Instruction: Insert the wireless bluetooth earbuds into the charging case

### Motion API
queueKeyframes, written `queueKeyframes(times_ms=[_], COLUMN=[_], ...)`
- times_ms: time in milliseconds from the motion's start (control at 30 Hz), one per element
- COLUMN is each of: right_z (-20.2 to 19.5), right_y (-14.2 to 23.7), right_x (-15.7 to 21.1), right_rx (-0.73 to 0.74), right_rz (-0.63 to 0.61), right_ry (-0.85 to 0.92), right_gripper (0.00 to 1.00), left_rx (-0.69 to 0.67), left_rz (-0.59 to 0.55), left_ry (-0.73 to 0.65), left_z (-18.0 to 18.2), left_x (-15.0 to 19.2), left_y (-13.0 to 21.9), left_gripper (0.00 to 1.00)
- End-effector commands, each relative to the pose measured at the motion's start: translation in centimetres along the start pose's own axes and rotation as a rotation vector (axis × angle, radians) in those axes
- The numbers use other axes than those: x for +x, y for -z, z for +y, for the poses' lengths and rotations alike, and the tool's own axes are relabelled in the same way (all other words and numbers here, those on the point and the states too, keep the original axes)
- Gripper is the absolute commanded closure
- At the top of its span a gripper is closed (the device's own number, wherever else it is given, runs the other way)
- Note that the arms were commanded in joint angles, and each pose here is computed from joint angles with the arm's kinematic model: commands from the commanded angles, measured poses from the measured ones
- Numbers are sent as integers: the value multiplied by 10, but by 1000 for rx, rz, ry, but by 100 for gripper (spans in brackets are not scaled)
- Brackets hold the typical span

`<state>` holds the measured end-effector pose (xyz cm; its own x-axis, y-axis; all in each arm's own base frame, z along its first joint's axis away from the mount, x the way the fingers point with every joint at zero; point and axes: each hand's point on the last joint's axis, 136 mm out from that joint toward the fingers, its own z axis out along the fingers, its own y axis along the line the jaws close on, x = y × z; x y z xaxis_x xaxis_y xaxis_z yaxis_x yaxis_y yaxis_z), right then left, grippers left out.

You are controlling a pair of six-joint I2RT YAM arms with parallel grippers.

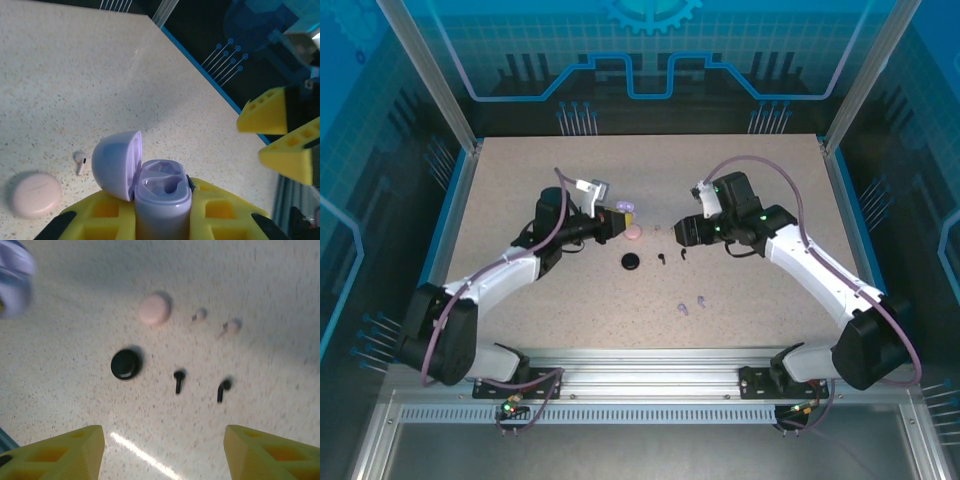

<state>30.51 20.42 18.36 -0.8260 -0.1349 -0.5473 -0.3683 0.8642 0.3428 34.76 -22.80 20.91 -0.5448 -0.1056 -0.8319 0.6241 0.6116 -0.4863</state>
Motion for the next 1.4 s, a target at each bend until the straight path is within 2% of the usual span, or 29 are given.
queueKeyframes(times_ms=[0, 100, 300, 467, 933, 1067, 1367], right_z=[0, 2, 15, 15, 13, 11, 11], right_y=[-6, -16, -34, -51, -83, -86, -89], right_x=[40, 71, 119, 146, 168, 171, 173], right_rx=[67, 123, 183, 172, 150, 156, 154], right_rz=[103, 183, 298, 361, 462, 475, 482], right_ry=[-88, -88, -11, 10, 44, 44, 44], right_gripper=[35, 35, 37, 39, 45, 45, 46], left_rx=[-88, -128, -170, -170, -42, -37, -26], left_rz=[-196, -258, -342, -357, -329, -356, -342], left_ry=[-206, -244, -213, -191, -173, -180, -175], left_z=[-12, -17, -20, -24, -47, -47, -50], left_x=[-32, -36, -41, -40, -18, -16, -17], left_y=[11, 20, 40, 52, 63, 67, 68], left_gripper=[100, 100, 100, 100, 100, 100, 100])
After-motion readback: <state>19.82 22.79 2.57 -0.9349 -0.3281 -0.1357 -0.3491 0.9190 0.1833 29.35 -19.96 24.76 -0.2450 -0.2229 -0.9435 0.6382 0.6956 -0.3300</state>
